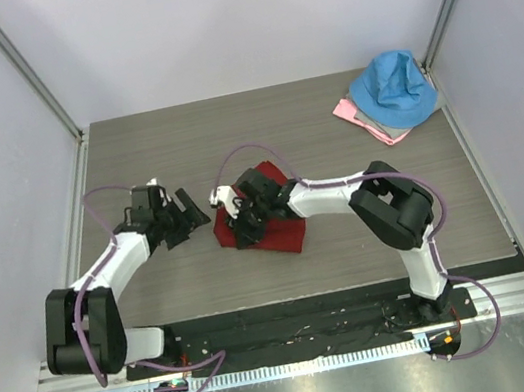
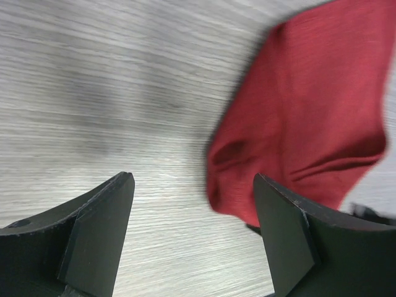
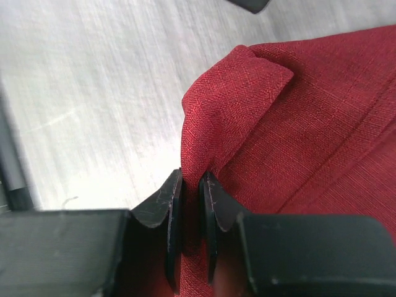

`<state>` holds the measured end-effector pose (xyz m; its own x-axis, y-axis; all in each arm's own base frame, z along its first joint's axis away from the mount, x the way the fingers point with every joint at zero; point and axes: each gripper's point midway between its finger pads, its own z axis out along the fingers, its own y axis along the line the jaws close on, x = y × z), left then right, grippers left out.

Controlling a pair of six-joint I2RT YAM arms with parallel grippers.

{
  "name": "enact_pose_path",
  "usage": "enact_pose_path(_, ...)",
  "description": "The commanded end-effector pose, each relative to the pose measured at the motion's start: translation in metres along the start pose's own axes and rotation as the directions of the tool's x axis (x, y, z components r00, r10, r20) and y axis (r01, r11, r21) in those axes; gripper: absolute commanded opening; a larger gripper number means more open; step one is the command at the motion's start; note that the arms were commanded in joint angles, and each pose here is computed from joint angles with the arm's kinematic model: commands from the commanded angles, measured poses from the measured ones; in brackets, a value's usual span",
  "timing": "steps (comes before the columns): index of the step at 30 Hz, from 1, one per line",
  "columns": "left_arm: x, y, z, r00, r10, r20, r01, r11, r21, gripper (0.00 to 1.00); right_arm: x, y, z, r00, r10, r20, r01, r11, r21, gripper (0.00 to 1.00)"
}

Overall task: Fold the napkin, place the utensils inside, and roll it up
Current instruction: Roll the napkin with the utensil

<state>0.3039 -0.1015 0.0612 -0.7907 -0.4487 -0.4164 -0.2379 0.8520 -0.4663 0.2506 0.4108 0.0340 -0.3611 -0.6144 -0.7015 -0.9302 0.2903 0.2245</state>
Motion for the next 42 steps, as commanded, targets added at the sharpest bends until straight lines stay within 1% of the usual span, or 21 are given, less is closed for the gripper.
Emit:
enact_pose_path(1, -0.023, -0.042, -0.008, 0.993, -0.007, 0.116, -0.02, 0.974, 0.225, 0.83, 0.001, 0.029, -0.005, 0.986, 0.165, -0.031, -0.167, 0.948, -0.272, 0.01)
enact_pose_path(3, -0.016, -0.042, -0.004, 0.996, -0.011, 0.089, -0.01, 0.971, 0.238, 0.82, 0.003, 0.031, -0.002, 0.975, 0.217, -0.041, -0.218, 0.916, -0.338, 0.01)
enact_pose_path(5, -0.007, -0.039, 0.002, 0.999, -0.01, 0.05, -0.003, 0.971, 0.239, 0.82, 0.002, 0.022, -0.001, 0.969, 0.247, -0.029, -0.24, 0.901, -0.362, 0.01)
enact_pose_path(6, -0.004, -0.038, 0.004, 0.999, -0.011, 0.038, 0.002, 0.972, 0.236, 0.82, 0.005, 0.022, 0.0, 0.956, 0.288, -0.047, -0.284, 0.878, -0.385, 0.01)
enact_pose_path(8, 0.0, -0.034, 0.009, 1.0, -0.013, 0.019, 0.008, 0.974, 0.225, 0.8, 0.002, 0.016, 0.0, 0.95, 0.312, -0.021, -0.293, 0.866, -0.406, 0.01)
enact_pose_path(9, 0.001, -0.032, 0.011, 1.0, -0.014, 0.012, 0.011, 0.975, 0.22, 0.79, 0.002, 0.018, -0.002, 0.935, 0.352, -0.032, -0.33, 0.838, -0.434, 0.01)
enact_pose_path(10, 0.003, -0.031, 0.011, 1.0, -0.014, 0.007, 0.012, 0.976, 0.216, 0.78, -0.002, 0.014, -0.001, 0.935, 0.353, 0.006, -0.314, 0.839, -0.445, 0.01)
enact_pose_path(12, 0.006, -0.028, 0.011, 1.0, -0.011, 0.01, 0.009, 0.978, 0.21, 0.78, -0.008, 0.009, -0.007, 0.92, 0.391, 0.034, -0.336, 0.828, -0.449, 0.01)
enact_pose_path(13, 0.006, -0.028, 0.01, 1.0, -0.007, 0.019, 0.003, 0.977, 0.214, 0.78, -0.012, 0.009, -0.009, 0.922, 0.382, 0.07, -0.312, 0.835, -0.452, 0.01)
enact_pose_path(16, 0.006, -0.028, 0.004, 0.999, -0.014, 0.043, 0.004, 0.975, 0.223, 0.79, -0.021, 0.012, -0.02, 0.925, 0.363, 0.116, -0.274, 0.846, -0.457, 0.01)
enact_pose_path(17, 0.004, -0.032, 0.002, 0.998, -0.014, 0.06, -0.001, 0.971, 0.241, 0.78, -0.023, 0.012, -0.022, 0.926, 0.357, 0.125, -0.265, 0.848, -0.459, 0.01)
enact_pose_path(21, 0.004, -0.036, 0.002, 0.998, -0.02, 0.062, 0.003, 0.965, 0.261, 0.79, -0.021, 0.014, -0.022, 0.923, 0.367, 0.115, -0.271, 0.834, -0.481, 0.01)
enact_pose_path(23, 0.009, -0.034, 0.009, 0.999, -0.022, 0.031, 0.013, 0.967, 0.253, 0.79, -0.017, 0.014, -0.019, 0.916, 0.388, 0.099, -0.294, 0.819, -0.493, 0.01)
enact_pose_path(25, 0.02, -0.03, 0.017, 0.999, -0.037, -0.025, 0.042, 0.969, 0.245, 0.77, -0.015, 0.012, -0.017, 0.911, 0.4, 0.097, -0.303, 0.811, -0.501, 0.01)
enact_pose_path(30, 0.033, -0.023, 0.027, 0.995, -0.051, -0.09, 0.069, 0.975, 0.212, 0.73, -0.012, 0.003, -0.012, 0.898, 0.432, 0.087, -0.335, 0.798, -0.501, 0.01)
enact_pose_path(33, 0.04, -0.023, 0.03, 0.991, -0.043, -0.126, 0.068, 0.976, 0.208, 0.68, -0.007, 0.0, -0.007, 0.894, 0.443, 0.073, -0.352, 0.792, -0.499, 0.01)
enact_pose_path(35, 0.046, -0.022, 0.031, 0.988, -0.043, -0.146, 0.072, 0.976, 0.204, 0.63, -0.006, -0.003, -0.007, 0.892, 0.446, 0.073, -0.356, 0.792, -0.495, 0.01)
enact_pose_path(36, 0.047, -0.023, 0.031, 0.988, -0.039, -0.147, 0.069, 0.976, 0.204, 0.57, -0.002, -0.004, -0.005, 0.89, 0.452, 0.067, -0.365, 0.792, -0.49, 0.01)
enact_pose_path(37, 0.053, -0.017, 0.031, 0.984, -0.048, -0.174, 0.079, 0.981, 0.176, 0.55, -0.001, -0.005, -0.005, 0.89, 0.451, 0.066, -0.366, 0.793, -0.488, 0.01)
enact_pose_path(41, 0.059, -0.007, 0.029, 0.981, -0.044, -0.188, 0.068, 0.99, 0.123, 0.47, 0.002, -0.01, -0.004, 0.885, 0.46, 0.067, -0.376, 0.794, -0.478, 0.01)
enact_pose_path(42, 0.061, -0.005, 0.028, 0.981, -0.034, -0.19, 0.056, 0.992, 0.114, 0.42, 0.003, -0.01, -0.003, 0.885, 0.461, 0.066, -0.378, 0.794, -0.476, 0.01)
